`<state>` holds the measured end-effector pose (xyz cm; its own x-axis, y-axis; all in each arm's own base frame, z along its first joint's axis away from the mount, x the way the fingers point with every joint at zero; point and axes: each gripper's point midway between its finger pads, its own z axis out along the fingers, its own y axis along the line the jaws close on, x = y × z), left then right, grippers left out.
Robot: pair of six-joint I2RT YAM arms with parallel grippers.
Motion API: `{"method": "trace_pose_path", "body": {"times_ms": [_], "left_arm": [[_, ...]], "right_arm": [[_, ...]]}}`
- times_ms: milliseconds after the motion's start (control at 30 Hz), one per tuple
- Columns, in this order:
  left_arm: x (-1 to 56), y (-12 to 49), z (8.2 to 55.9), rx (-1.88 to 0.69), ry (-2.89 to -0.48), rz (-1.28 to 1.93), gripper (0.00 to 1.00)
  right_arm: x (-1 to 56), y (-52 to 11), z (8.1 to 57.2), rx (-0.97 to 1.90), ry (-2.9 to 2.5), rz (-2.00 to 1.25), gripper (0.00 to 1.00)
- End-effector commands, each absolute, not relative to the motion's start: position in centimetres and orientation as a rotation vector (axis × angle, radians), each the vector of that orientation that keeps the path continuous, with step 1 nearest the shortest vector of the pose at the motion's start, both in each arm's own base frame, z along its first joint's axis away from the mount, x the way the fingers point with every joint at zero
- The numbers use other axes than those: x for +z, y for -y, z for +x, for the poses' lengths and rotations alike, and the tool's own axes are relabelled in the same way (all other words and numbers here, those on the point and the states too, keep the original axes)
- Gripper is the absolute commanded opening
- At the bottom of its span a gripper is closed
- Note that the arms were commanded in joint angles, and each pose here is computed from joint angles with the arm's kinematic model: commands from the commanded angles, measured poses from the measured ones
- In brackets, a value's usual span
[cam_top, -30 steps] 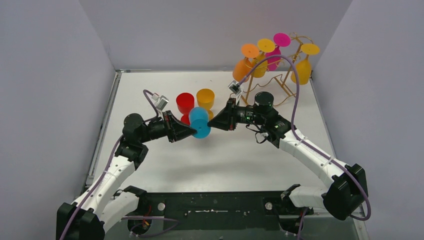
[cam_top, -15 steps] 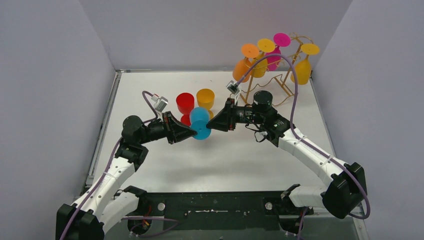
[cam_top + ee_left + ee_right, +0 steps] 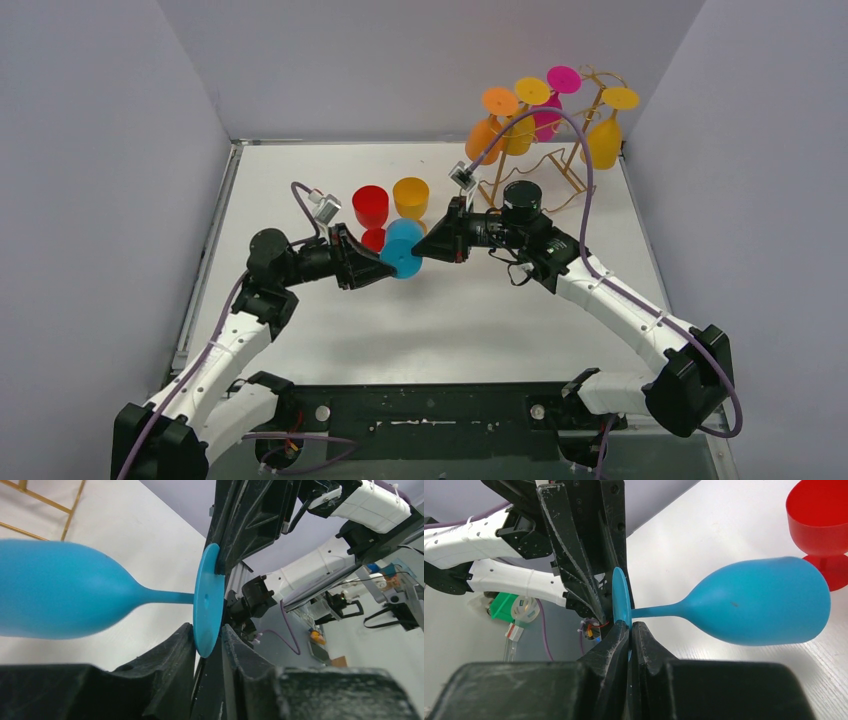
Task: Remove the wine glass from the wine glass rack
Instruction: Place the wine glass at the center of the board.
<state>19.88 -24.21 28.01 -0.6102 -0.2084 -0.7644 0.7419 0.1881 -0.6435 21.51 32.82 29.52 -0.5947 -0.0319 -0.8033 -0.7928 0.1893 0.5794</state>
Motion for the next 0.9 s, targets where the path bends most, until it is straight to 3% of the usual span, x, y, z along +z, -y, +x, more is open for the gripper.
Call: {"method": "trace_pose_path", "body": {"times_ms": [0,200,300,433,733,800,867], "left_arm": [[30.0,24.5,19.1,-1.556,-1.620,0.599,0.28],[30.6,24.8,18.8,-1.595,-1.598,0.627,0.30],[30.7,24.8,19.0,-1.588,-1.587,0.623,0.22],[30.8,24.8,19.2,-1.578,-1.580,0.616,0.21],[30.0,24.6,19.1,-1.533,-1.577,0.621,0.00],[29.7,24.5,19.0,-1.508,-1.581,0.637,0.00],[29.8,24.4,18.6,-1.501,-1.557,0.660,0.00]], "right_arm": [[31.9,-33.0,22.1,1.419,-1.694,-0.786,0.00],[32.0,-32.9,21.7,1.422,-1.691,-0.793,0.00],[31.9,-33.0,21.2,1.433,-1.684,-0.804,0.00],[31.8,-33.1,20.8,1.447,-1.684,-0.823,0.00],[31.8,-32.9,20.6,1.439,-1.680,-0.833,0.02],[32.1,-32.9,20.5,1.436,-1.669,-0.838,0.06],[32.6,-32.8,20.4,1.436,-1.654,-0.841,0.21]]}}
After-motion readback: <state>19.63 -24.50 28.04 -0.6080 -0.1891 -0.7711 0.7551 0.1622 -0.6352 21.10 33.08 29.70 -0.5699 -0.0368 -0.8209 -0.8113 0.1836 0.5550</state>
